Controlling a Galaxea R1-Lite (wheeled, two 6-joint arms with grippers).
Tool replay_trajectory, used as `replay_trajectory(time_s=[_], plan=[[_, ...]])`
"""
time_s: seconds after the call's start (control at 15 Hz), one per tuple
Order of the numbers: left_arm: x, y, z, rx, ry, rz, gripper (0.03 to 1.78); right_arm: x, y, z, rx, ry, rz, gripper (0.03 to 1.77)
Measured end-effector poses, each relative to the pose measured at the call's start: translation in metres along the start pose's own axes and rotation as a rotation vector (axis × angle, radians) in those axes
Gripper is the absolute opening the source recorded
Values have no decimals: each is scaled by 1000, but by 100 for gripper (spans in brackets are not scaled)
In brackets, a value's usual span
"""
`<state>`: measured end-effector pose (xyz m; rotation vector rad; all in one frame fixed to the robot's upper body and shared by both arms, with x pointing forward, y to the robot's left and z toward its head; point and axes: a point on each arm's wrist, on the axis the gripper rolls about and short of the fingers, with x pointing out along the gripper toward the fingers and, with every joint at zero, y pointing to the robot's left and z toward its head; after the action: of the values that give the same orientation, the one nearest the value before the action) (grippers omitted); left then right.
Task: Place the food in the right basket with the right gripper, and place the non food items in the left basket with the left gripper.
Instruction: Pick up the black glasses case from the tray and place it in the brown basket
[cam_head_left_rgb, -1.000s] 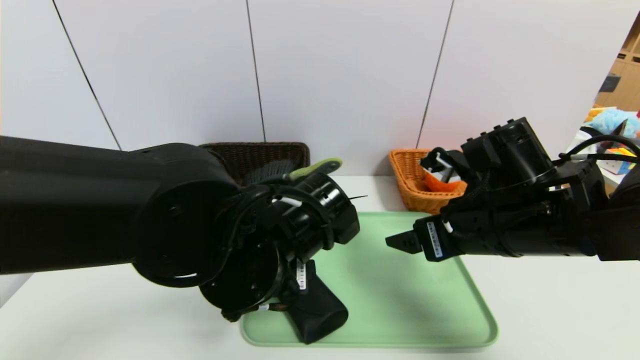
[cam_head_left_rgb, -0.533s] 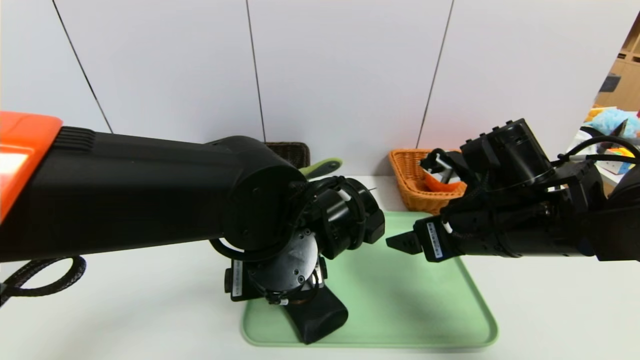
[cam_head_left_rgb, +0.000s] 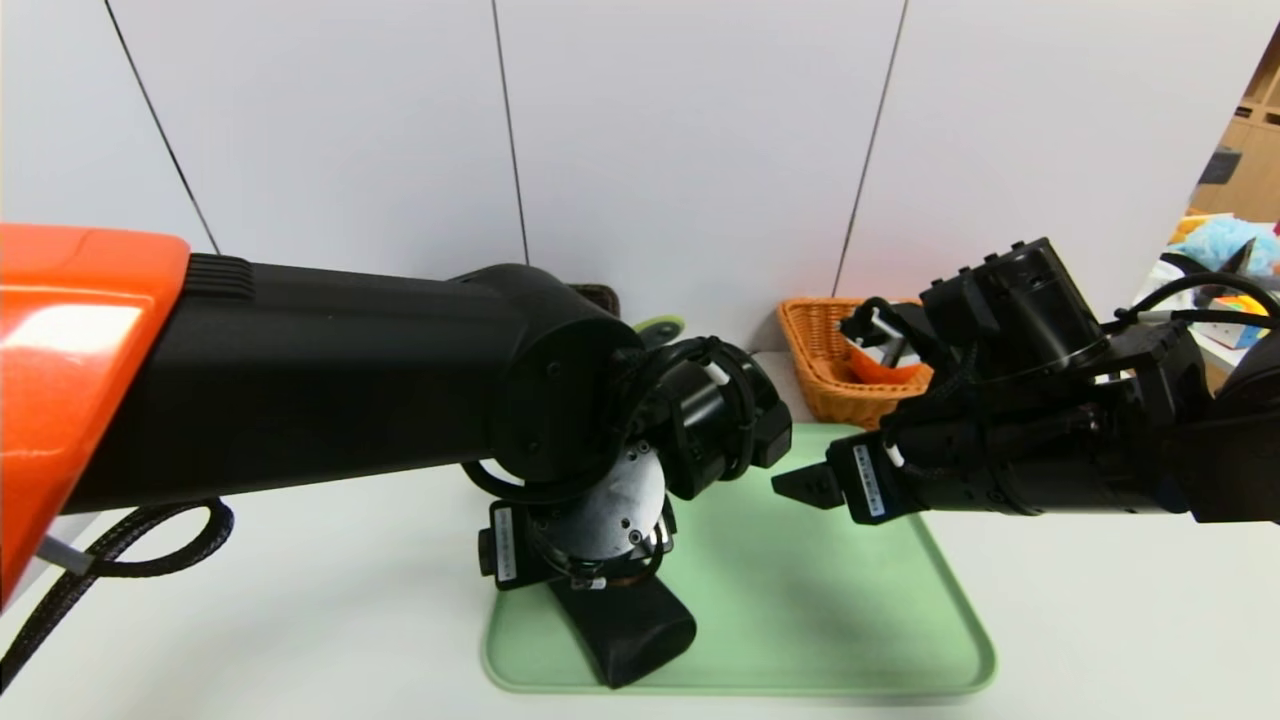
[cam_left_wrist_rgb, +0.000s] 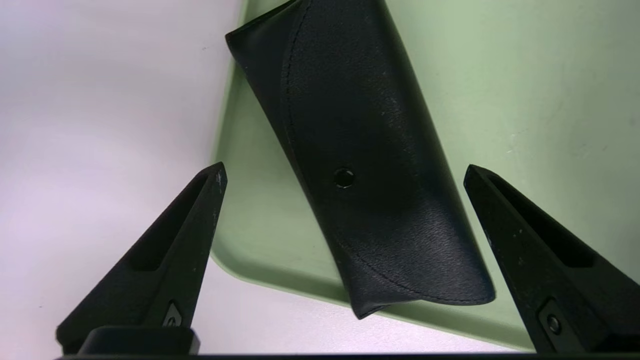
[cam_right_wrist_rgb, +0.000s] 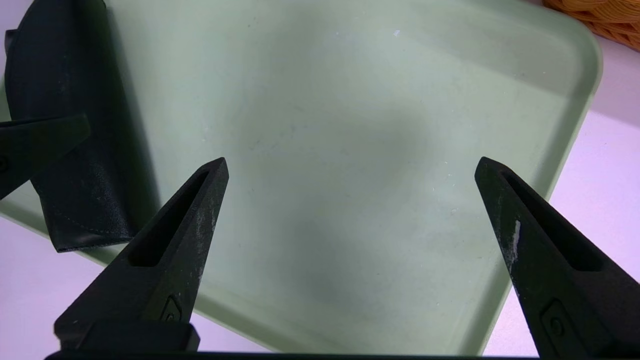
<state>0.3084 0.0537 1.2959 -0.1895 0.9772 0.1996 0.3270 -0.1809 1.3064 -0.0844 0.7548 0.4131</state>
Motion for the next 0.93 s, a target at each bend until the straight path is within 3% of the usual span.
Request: replay_trajectory(time_s=[0.93], plan=[[13, -17, 0, -79, 12, 53, 169, 1, 0, -2, -5, 13, -2, 170]])
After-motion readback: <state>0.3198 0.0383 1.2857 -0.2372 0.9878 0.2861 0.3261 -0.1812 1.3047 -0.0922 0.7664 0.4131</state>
